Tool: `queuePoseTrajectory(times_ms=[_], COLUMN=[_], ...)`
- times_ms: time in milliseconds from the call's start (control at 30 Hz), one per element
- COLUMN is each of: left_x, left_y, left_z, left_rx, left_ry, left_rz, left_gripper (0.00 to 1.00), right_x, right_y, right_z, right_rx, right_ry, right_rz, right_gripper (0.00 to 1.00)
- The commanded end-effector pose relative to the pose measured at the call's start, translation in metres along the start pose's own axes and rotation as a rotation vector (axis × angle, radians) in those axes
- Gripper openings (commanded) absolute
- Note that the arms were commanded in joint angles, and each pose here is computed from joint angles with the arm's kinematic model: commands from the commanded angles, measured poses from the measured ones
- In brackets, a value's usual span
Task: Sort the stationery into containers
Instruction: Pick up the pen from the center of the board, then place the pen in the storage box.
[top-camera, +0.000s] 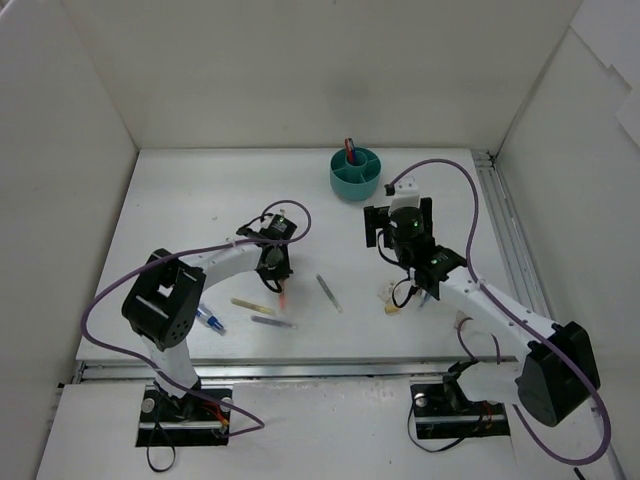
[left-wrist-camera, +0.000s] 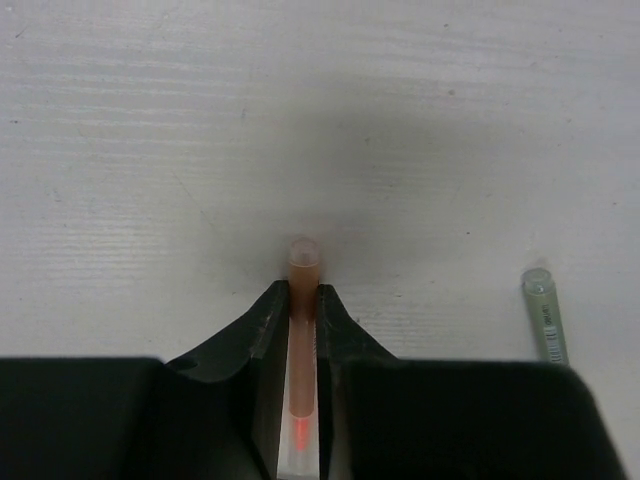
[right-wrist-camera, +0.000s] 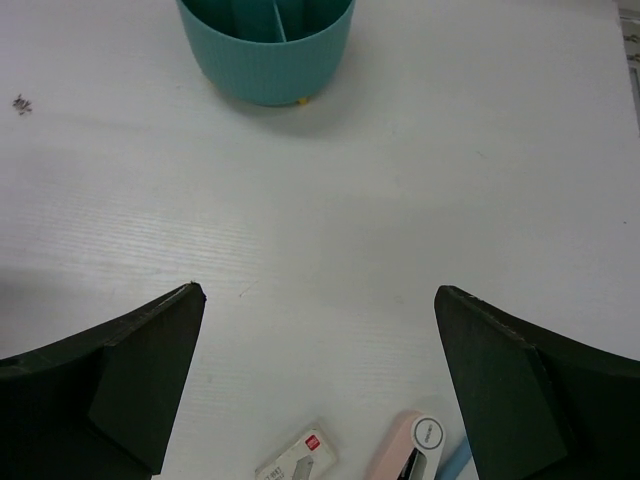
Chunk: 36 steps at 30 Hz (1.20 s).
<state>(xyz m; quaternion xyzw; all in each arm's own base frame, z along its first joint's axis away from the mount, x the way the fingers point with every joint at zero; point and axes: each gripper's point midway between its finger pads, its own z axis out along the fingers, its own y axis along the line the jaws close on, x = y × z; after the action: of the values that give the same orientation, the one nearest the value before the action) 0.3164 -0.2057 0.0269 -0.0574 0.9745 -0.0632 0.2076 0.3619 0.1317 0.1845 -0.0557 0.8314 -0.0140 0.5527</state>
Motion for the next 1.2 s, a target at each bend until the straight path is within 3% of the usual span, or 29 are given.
queuePoseTrajectory(times_ms=[0,200,367,533,633,800,1067,1167], left_x=[-0.039,-0.084,-0.123,-0.135,-0.133,-0.127,-0.118,-0.115], left_y=[-0.028,-0.035,-0.032,-0.019,-0.016,-0.017,-0.017,-0.018], left_z=[-0.025,-0.071,-0.131,-0.177,-0.190,-0.204,-0.199,-0.198], left_rx=[0.086,0.084,0.122,0.198,0.259,0.301,0.322,0.340], left_ry=[-0.111,-0.253,-0.398,-0.523,-0.552,-0.555,-0.523,-0.513], left_rz=[0.004,-0.047,-0.293,-0.549,-0.642,-0.667,-0.719,-0.739], left_gripper=[0.00,0.00,0.00,0.00,0.00,0.00,0.00,0.00], right_x=[-0.038,-0.036,-0.043,-0.038,-0.027,-0.008,-0.027,-0.034], right_y=[0.016,0.053,0.093,0.133,0.161,0.202,0.229,0.235], right_z=[-0.017,-0.045,-0.070,-0.070,-0.066,-0.069,-0.085,-0.084], right_rx=[-0.111,-0.365,-0.609,-0.718,-0.774,-0.897,-0.903,-0.889], right_ry=[-0.152,-0.248,-0.344,-0.371,-0.359,-0.384,-0.516,-0.553], right_rz=[-0.001,-0.078,-0.108,-0.100,-0.174,-0.374,-0.382,-0.367], right_gripper=[0.98,0.98,0.98,0.98,0.98,0.98,0.97,0.92])
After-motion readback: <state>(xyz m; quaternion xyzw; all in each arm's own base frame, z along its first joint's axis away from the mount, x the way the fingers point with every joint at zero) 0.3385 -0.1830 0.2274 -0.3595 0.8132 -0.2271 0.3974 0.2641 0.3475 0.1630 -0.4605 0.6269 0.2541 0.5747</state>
